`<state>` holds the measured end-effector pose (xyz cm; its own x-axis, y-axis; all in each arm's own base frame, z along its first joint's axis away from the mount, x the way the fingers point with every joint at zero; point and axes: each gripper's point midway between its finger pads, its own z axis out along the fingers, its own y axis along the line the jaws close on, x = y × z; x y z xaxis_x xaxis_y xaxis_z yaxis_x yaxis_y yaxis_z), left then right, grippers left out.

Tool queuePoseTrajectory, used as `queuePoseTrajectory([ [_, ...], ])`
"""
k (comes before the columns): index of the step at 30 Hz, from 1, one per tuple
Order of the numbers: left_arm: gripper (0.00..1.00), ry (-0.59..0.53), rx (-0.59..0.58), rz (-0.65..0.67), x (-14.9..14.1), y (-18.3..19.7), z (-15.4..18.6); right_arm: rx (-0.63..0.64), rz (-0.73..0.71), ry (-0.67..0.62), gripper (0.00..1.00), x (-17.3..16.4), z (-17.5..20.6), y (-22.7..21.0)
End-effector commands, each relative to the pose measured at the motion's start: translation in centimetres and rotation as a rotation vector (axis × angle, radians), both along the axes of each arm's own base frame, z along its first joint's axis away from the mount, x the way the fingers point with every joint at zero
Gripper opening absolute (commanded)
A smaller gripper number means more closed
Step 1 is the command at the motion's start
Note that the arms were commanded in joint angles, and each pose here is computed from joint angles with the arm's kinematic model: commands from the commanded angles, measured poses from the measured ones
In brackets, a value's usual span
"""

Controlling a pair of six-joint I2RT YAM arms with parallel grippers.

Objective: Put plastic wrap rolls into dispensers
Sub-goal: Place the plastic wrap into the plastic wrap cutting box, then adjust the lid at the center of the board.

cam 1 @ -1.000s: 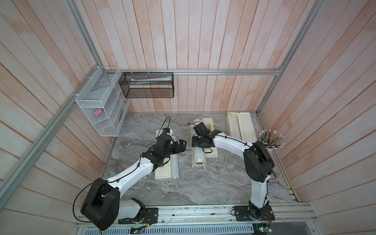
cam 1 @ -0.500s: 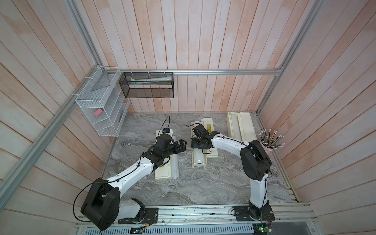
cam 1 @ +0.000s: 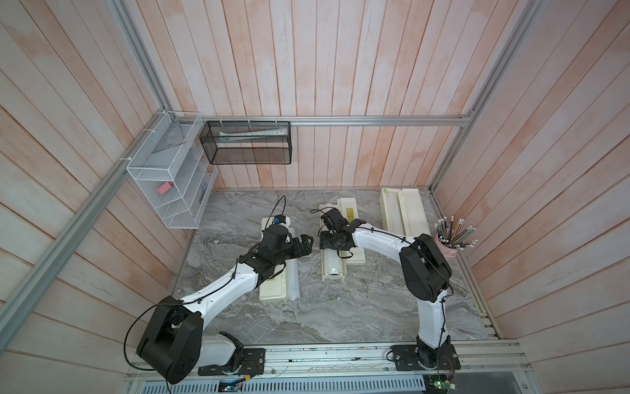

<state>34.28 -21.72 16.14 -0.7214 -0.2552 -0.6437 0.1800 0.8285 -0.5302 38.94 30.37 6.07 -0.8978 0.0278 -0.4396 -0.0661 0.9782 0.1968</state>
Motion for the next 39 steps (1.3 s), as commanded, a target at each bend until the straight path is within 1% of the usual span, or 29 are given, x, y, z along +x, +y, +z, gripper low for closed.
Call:
queuePoseTrajectory([
  [1, 1.00, -0.006, -0.007, -0.016, 0.2, -0.3, -0.1, 0.050, -0.007, -0.125, 0.75, 2.1, 4.1, 1.3],
  [5, 1.00, 0.002, -0.018, -0.029, 0.1, -0.6, -0.2, 0.069, 0.003, -0.160, 0.79, 2.1, 5.8, 1.3],
  [11, 1.00, -0.002, -0.025, -0.043, 0.2, -0.9, 0.0, 0.101, 0.002, -0.256, 0.85, 1.9, 10.0, 0.5],
  [14, 0.98, 0.002, -0.036, -0.059, 0.2, -1.3, 0.0, 0.078, -0.001, -0.313, 0.88, 2.0, 11.6, -0.7],
  [17, 0.96, 0.017, -0.046, -0.075, 0.3, -1.8, -0.3, 0.049, 0.012, -0.336, 0.92, 2.0, 12.2, -2.1],
  [19, 0.95, 0.023, -0.047, -0.079, 0.3, -2.0, -0.5, 0.029, 0.026, -0.342, 0.97, 2.1, 12.0, -3.0],
  [20, 0.95, 0.022, -0.049, -0.080, 0.3, -2.2, -0.4, 0.013, 0.026, -0.339, 0.98, 2.2, 11.7, -3.8],
  [28, 0.95, 0.025, -0.041, -0.107, 0.2, -3.4, -0.6, -0.089, -0.009, -0.297, 0.98, 2.5, 7.6, -8.9],
  [33, 0.96, 0.031, -0.031, -0.117, 0.0, -3.9, -0.8, -0.088, -0.031, -0.279, 0.98, 2.6, 5.5, -11.3],
  [35, 0.96, 0.032, -0.029, -0.118, 0.0, -4.0, -0.9, -0.076, -0.024, -0.266, 0.98, 2.7, 4.4, -11.7],
  [39, 0.96, 0.034, -0.031, -0.120, 0.1, -4.2, -0.9, -0.092, -0.004, -0.229, 0.98, 3.0, 2.3, -12.0],
])
